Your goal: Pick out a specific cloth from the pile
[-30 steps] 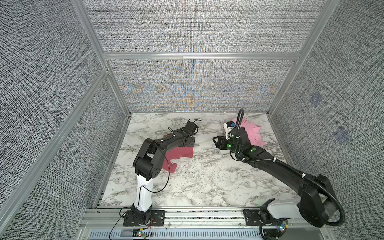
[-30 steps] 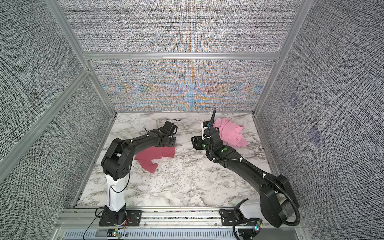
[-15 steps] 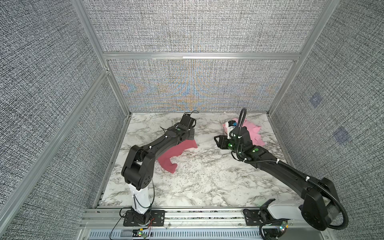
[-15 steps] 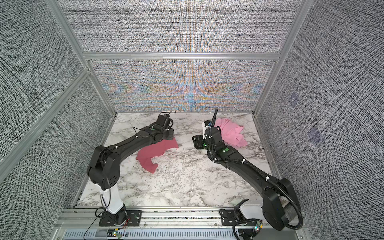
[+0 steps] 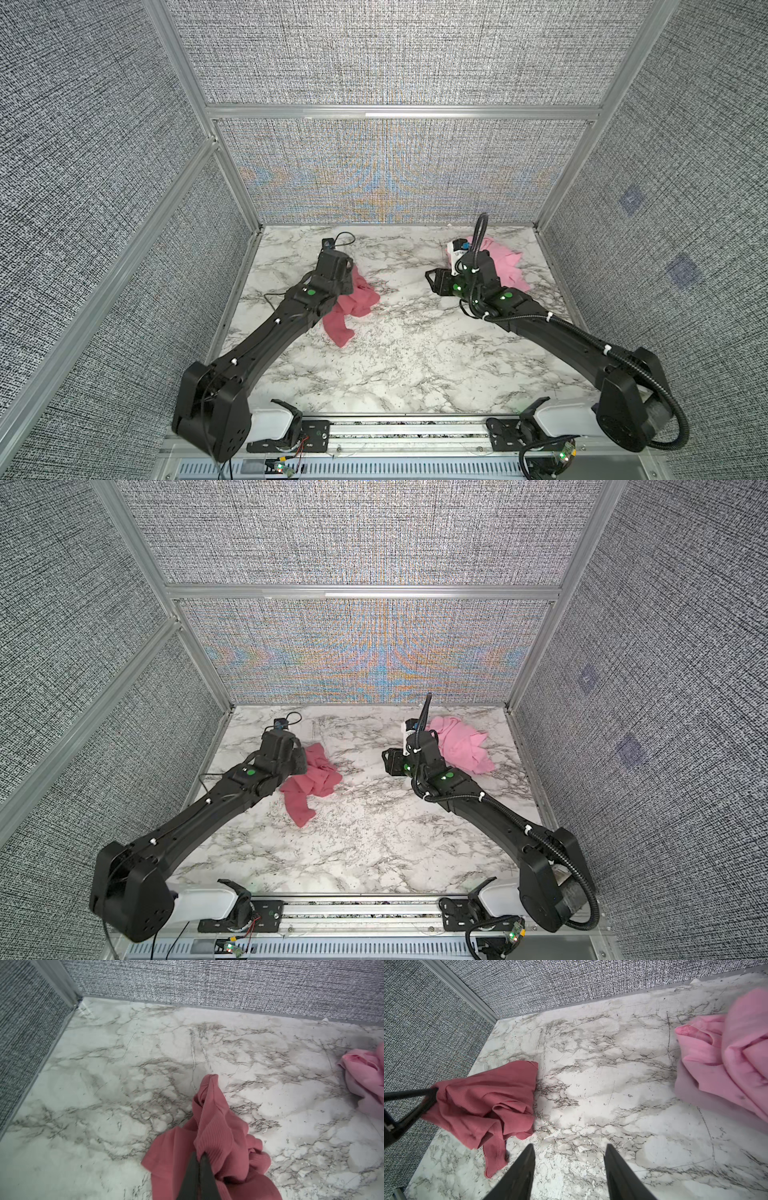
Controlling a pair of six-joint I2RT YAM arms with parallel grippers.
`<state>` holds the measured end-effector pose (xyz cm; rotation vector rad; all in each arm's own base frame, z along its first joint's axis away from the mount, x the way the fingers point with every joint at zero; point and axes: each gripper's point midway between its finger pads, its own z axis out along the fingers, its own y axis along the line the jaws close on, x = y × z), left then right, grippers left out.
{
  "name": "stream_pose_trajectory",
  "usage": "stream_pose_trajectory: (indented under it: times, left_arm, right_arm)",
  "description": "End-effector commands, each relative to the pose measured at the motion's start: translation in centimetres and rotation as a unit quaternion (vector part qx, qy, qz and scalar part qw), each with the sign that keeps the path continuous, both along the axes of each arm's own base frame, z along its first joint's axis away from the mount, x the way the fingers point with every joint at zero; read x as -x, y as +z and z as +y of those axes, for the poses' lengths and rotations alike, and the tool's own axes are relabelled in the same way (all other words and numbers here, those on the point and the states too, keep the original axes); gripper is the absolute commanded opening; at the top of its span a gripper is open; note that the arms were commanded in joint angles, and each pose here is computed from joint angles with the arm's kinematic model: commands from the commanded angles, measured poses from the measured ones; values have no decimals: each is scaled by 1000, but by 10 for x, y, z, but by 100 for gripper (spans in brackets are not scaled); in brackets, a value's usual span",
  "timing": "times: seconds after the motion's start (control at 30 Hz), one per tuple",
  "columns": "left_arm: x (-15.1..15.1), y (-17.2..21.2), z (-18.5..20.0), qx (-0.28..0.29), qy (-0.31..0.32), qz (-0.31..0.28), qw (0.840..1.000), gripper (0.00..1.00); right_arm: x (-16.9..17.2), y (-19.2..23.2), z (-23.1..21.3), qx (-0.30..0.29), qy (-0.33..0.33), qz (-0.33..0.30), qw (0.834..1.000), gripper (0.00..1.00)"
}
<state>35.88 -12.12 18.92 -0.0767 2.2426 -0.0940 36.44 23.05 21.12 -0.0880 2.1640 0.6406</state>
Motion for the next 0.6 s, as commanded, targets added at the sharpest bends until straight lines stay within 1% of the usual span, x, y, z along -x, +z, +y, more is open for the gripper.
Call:
stream_pose_trajectory:
  times: [0.0,0.17,0.37,0.47,0.57]
  left_arm:
    - [14,-8,25,1,39,-1,999,0]
    - [39,-41,50,-10,67,38,997,0]
    - [62,-84,54,-8,72,95,993,0]
    - [71,-100,54,-2,75,119,990,0]
    - [80,-115,56,-8,75,147,986,0]
  right_arm:
    - [-3,7,10,-18,14,-6,1000,55]
    - [-7,5,15,-23,21,-3,1000,55]
    - [-8,3,20,-25,27,2,999,55]
    - [-9,3,20,-24,27,3,999,55]
    - [-10,2,21,-24,28,5,999,55]
